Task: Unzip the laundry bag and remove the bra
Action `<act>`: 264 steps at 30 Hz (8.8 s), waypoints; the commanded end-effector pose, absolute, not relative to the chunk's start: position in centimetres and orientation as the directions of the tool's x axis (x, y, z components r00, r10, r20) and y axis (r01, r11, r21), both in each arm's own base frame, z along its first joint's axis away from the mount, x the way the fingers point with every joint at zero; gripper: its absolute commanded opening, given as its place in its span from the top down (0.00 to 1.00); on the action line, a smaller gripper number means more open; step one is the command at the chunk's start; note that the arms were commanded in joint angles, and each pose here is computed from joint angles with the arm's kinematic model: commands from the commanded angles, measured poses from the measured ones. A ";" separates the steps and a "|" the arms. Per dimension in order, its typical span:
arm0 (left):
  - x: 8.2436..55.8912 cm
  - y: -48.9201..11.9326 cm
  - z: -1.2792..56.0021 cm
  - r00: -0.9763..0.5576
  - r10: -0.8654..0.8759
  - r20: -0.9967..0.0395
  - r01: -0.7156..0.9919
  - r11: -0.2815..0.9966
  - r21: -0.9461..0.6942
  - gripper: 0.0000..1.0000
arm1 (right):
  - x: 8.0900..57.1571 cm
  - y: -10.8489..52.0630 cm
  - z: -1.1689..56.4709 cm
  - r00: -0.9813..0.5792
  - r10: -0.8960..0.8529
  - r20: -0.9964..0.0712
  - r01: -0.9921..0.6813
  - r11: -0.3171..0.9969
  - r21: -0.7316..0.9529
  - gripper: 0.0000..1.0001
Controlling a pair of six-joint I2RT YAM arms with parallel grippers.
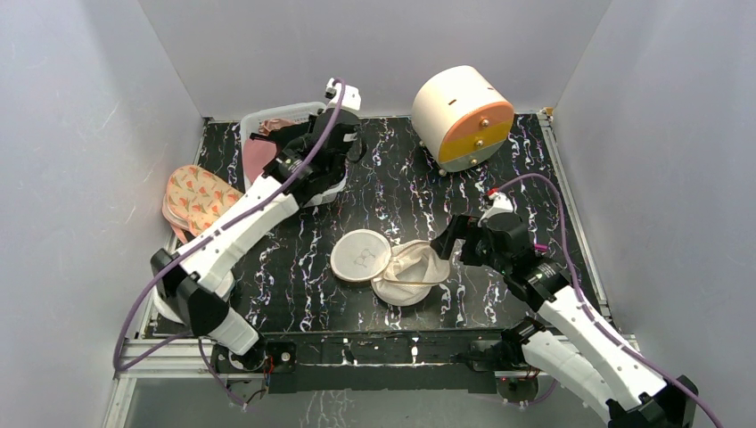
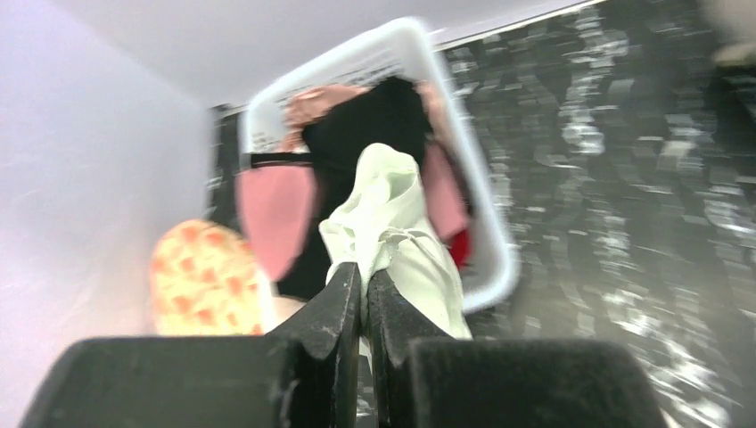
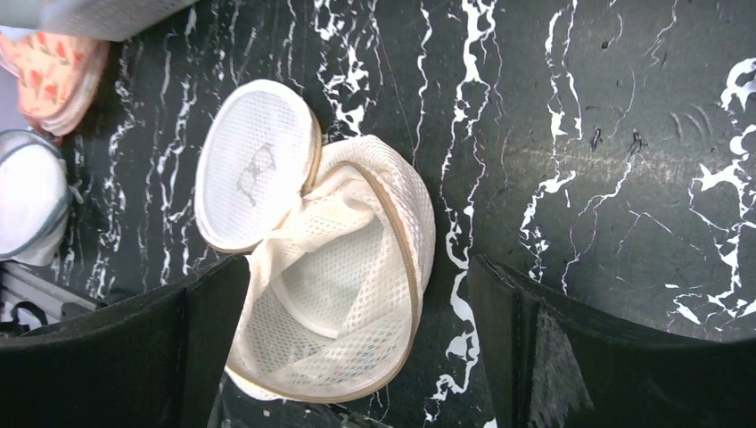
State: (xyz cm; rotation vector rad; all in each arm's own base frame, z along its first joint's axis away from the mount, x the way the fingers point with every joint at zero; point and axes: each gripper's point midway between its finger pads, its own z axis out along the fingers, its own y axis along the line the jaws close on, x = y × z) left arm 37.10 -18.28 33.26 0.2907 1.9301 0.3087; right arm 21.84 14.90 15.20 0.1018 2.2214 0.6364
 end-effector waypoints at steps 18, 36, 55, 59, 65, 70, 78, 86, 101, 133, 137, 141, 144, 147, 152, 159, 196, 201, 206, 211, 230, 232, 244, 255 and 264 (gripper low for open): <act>51.2 -6.6 26.1 -0.605 0.416 -0.679 -0.281 0.686 0.671 1.00 | 21.9 14.6 19.5 -0.584 0.325 -0.744 -0.172 0.847 0.504 0.05; 50.2 -5.6 15.5 -0.708 0.215 -0.673 -0.167 0.874 0.455 0.54 | 22.1 14.7 19.3 -0.596 0.307 -0.742 -0.173 0.853 0.493 0.04; 41.1 -7.1 25.9 -0.510 -0.046 -0.859 -0.161 0.986 0.043 0.02 | 21.7 14.7 21.0 -0.583 0.305 -0.753 -0.196 0.847 0.495 0.04; 39.8 -7.4 25.5 -0.542 -0.044 -0.839 -0.129 0.991 0.032 0.02 | 21.6 14.8 20.9 -0.584 0.304 -0.753 -0.202 0.844 0.497 0.04; 38.7 -9.8 24.8 -0.574 -0.085 -0.815 -0.034 0.996 -0.080 0.02 | 21.5 14.8 20.9 -0.583 0.306 -0.753 -0.207 0.839 0.502 0.04; 35.7 -11.9 22.0 -0.645 -0.100 -0.758 0.062 0.981 -0.183 0.02 | 21.4 14.7 21.0 -0.578 0.311 -0.755 -0.208 0.838 0.504 0.04; 29.3 -13.3 15.9 -0.788 -0.161 -0.595 0.057 0.942 -0.330 0.02 | 21.3 14.8 20.7 -0.581 0.312 -0.752 -0.212 0.834 0.509 0.04; 22.9 -17.5 10.9 -0.899 -0.288 -0.330 -0.017 0.776 -0.631 0.02 | 20.9 14.6 20.9 -0.579 0.320 -0.750 -0.210 0.831 0.516 0.04; 17.9 -20.7 7.3 -0.882 -0.465 0.079 -0.306 0.437 -0.846 0.18 | 20.6 14.5 20.5 -0.590 0.321 -0.741 -0.198 0.832 0.518 0.04; 18.9 -19.8 1.3 -0.842 -0.530 0.096 -0.397 0.490 -0.776 0.65 | 20.6 14.4 19.9 -0.599 0.318 -0.735 -0.188 0.836 0.515 0.05; 19.8 -20.1 1.8 -0.837 -0.542 0.079 -0.382 0.474 -0.793 0.66 | 20.6 14.4 19.9 -0.600 0.317 -0.734 -0.189 0.836 0.515 0.05; 20.2 -20.1 1.1 -0.830 -0.550 0.092 -0.400 0.473 -0.785 0.67 | 20.6 14.5 19.9 -0.601 0.316 -0.734 -0.190 0.836 0.515 0.05; 20.5 -20.2 0.9 -0.828 -0.553 0.091 -0.400 0.469 -0.788 0.72 | 20.6 14.5 19.8 -0.602 0.315 -0.734 -0.190 0.836 0.514 0.05; 21.0 -20.3 1.2 -0.830 -0.553 0.076 -0.386 0.471 -0.793 0.79 | 20.5 14.5 19.8 -0.604 0.314 -0.733 -0.191 0.836 0.515 0.05; 22.5 -20.4 3.1 -0.836 -0.549 0.004 -0.329 0.495 -0.804 0.96 | 20.6 14.5 19.8 -0.604 0.312 -0.733 -0.191 0.836 0.514 0.05; 24.1 -20.7 7.7 -0.841 -0.526 -0.122 -0.188 0.497 -0.847 1.00 | 20.7 14.6 19.7 -0.606 0.311 -0.732 -0.192 0.836 0.514 0.05; 22.9 -25.2 22.9 -0.057 0.435 -0.898 0.760 0.602 0.244 1.00 | 20.7 14.5 19.7 -0.604 0.313 -0.733 -0.188 0.838 0.513 0.05; 23.1 -25.8 22.2 0.083 0.617 -0.782 0.705 0.518 0.484 1.00 | 20.8 14.6 19.7 -0.603 0.313 -0.734 -0.190 0.838 0.512 0.05; 22.3 -27.3 21.8 0.222 0.691 -0.688 0.682 0.395 0.616 1.00 | 20.7 14.3 19.9 -0.594 0.322 -0.737 -0.183 0.838 0.514 0.05; 20.6 -28.8 18.4 0.301 0.767 -0.567 0.710 0.217 0.670 1.00 | 20.9 12.9 21.9 -0.517 0.398 -0.758 -0.138 0.835 0.533 0.05; 15.6 -28.9 5.1 0.238 0.910 -0.338 0.850 -0.027 0.527 1.00 | 20.5 11.6 24.4 -0.436 0.443 -0.784 -0.133 0.829 0.543 0.05; 14.9 -28.7 4.0 0.217 0.917 -0.335 0.871 -0.027 0.490 0.99 | 20.5 11.6 24.3 -0.439 0.441 -0.783 -0.134 0.829 0.542 0.04; 14.5 -29.4 3.5 0.145 0.924 -0.355 0.894 0.031 0.446 0.70 | 20.2 11.8 23.7 -0.452 0.448 -0.771 -0.138 0.819 0.557 0.05; 19.7 -31.0 19.7 -0.131 0.411 -0.902 0.892 0.447 0.074 0.02 | 20.3 11.9 23.5 -0.460 0.441 -0.770 -0.137 0.822 0.553 0.04; 31.7 -18.6 22.8 -0.384 -0.166 -0.908 0.389 0.863 -0.323 0.02 | 20.4 12.2 23.1 -0.475 0.431 -0.767 -0.138 0.825 0.548 0.04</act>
